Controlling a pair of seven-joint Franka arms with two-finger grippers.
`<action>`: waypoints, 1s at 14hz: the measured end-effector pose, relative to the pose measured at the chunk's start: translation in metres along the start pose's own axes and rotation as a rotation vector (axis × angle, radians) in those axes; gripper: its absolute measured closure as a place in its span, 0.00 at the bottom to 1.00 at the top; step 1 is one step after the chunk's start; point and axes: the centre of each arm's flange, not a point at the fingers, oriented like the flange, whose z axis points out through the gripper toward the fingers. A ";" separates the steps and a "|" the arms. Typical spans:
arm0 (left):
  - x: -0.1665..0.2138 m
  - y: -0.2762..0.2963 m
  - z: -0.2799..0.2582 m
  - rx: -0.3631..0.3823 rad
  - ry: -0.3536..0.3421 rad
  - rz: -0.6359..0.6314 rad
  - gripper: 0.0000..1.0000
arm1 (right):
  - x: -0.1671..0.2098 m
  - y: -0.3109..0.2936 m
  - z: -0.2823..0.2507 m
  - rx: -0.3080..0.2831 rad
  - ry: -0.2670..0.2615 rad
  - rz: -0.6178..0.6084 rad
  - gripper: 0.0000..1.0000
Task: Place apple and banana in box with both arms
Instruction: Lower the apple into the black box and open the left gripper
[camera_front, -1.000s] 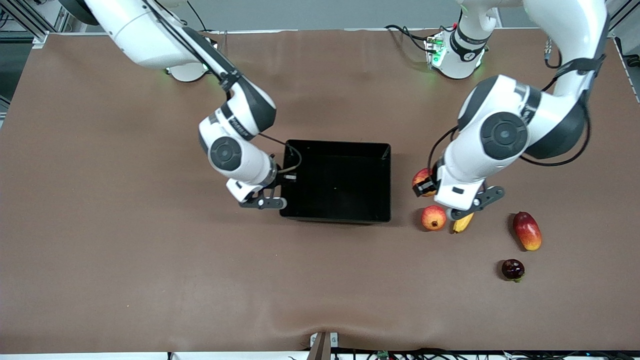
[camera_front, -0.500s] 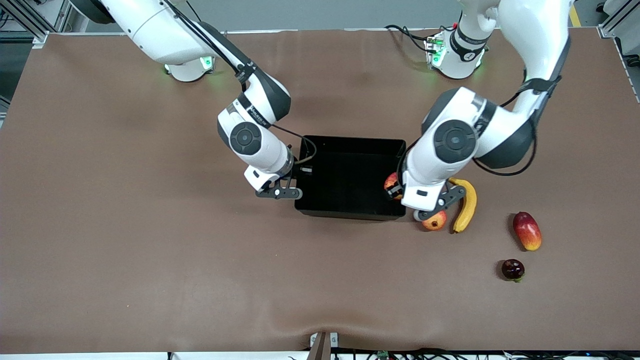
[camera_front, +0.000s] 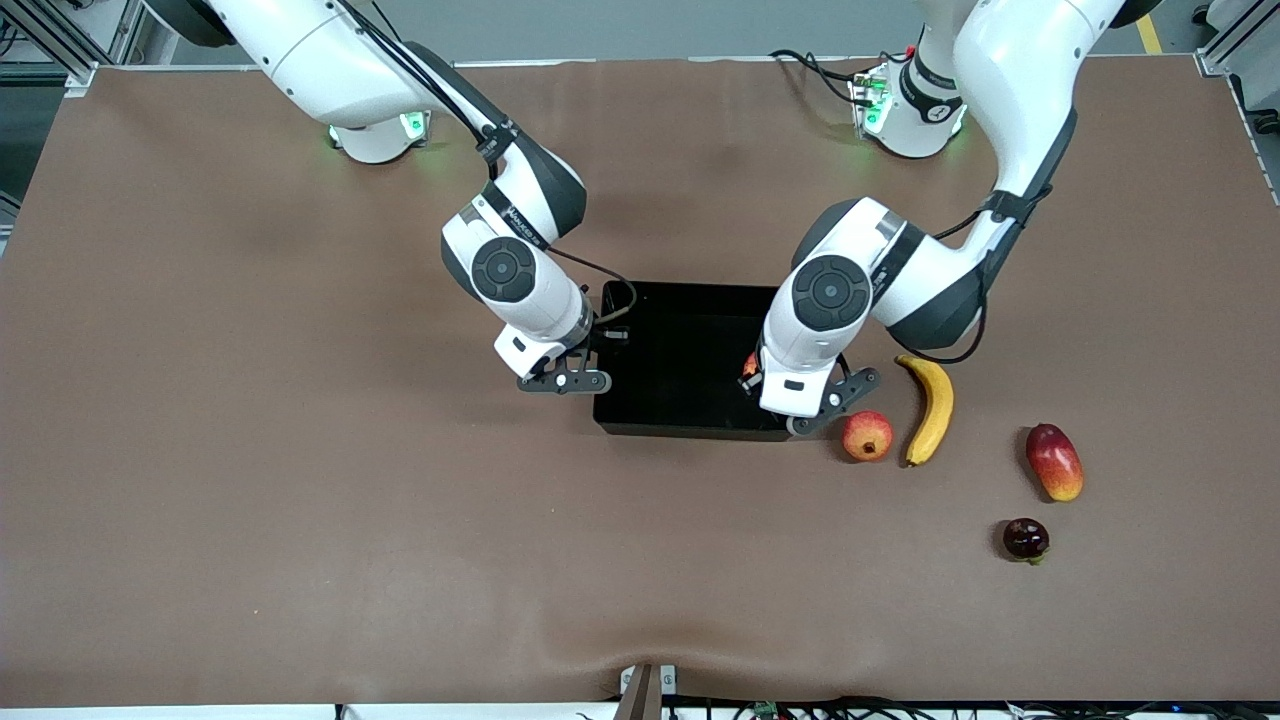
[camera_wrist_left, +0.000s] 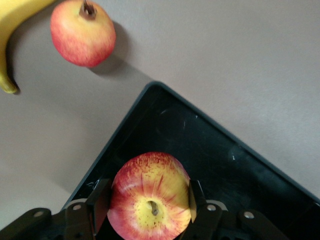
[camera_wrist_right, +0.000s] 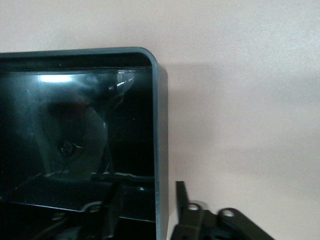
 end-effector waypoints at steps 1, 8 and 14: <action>-0.005 0.000 0.010 -0.004 -0.002 -0.005 0.32 | -0.001 -0.001 0.000 -0.001 0.000 -0.001 0.33; -0.050 -0.007 0.072 0.004 0.037 -0.014 0.32 | 0.000 -0.001 -0.004 -0.003 0.011 -0.006 0.00; -0.073 -0.010 0.090 0.034 0.028 -0.008 0.32 | 0.036 0.033 -0.031 -0.040 0.098 -0.026 0.00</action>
